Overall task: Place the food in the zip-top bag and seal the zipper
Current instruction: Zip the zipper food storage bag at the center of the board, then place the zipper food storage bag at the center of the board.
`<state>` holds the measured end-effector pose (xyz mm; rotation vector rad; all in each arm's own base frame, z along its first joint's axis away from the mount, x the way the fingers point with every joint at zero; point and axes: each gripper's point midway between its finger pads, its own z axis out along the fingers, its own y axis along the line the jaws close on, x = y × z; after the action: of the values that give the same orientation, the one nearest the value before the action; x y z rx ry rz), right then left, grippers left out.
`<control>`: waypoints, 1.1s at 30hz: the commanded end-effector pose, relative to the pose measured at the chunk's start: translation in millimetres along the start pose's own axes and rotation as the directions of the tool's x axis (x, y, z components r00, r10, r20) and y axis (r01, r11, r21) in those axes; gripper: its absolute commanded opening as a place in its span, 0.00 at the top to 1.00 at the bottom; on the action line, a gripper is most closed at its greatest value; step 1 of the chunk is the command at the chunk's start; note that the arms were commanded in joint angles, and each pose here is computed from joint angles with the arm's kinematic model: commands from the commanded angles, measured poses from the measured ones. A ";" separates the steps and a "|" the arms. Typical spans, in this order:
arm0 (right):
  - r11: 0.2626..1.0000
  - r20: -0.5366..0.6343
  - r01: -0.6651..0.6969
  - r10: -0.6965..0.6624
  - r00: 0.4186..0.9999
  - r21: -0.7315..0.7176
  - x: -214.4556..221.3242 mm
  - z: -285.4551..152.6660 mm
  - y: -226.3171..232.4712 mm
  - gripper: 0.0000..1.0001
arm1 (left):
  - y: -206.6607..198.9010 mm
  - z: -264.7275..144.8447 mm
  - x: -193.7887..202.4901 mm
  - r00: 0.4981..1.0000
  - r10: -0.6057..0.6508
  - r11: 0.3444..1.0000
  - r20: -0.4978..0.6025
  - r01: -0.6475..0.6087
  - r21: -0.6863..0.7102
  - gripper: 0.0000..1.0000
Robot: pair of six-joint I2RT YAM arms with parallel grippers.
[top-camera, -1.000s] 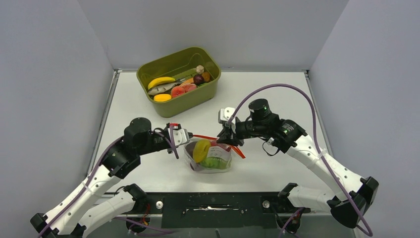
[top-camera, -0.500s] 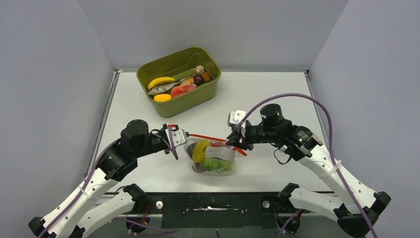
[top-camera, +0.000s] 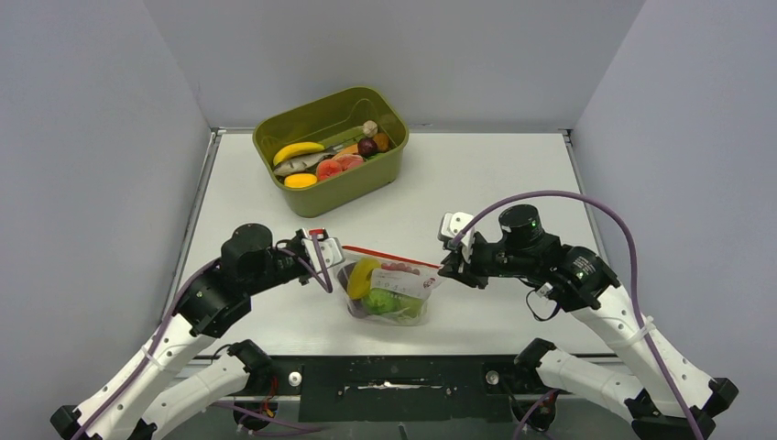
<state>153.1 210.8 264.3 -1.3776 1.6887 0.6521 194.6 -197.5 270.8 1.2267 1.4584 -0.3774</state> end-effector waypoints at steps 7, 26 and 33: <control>0.989 -0.100 0.001 0.014 0.995 0.151 15.0 -36.0 -13.3 0.99 | 31.2 -22.8 -24.3 0.998 0.040 0.989 0.041 -0.034 -0.146 1.00; 0.988 0.242 -0.123 0.096 0.966 0.097 -37.1 -45.7 9.6 0.99 | -7.0 -26.3 -27.6 0.982 -0.097 0.995 0.163 0.101 -0.015 1.00; 0.955 0.221 -0.281 0.254 0.941 0.099 -20.8 -8.9 -5.4 1.00 | -4.9 -14.8 -20.2 0.969 -0.171 0.983 0.178 0.181 -0.039 0.86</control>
<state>131.4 198.5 282.7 -1.1067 1.7023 0.7690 165.3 -196.8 268.8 1.1192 1.4573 -0.5572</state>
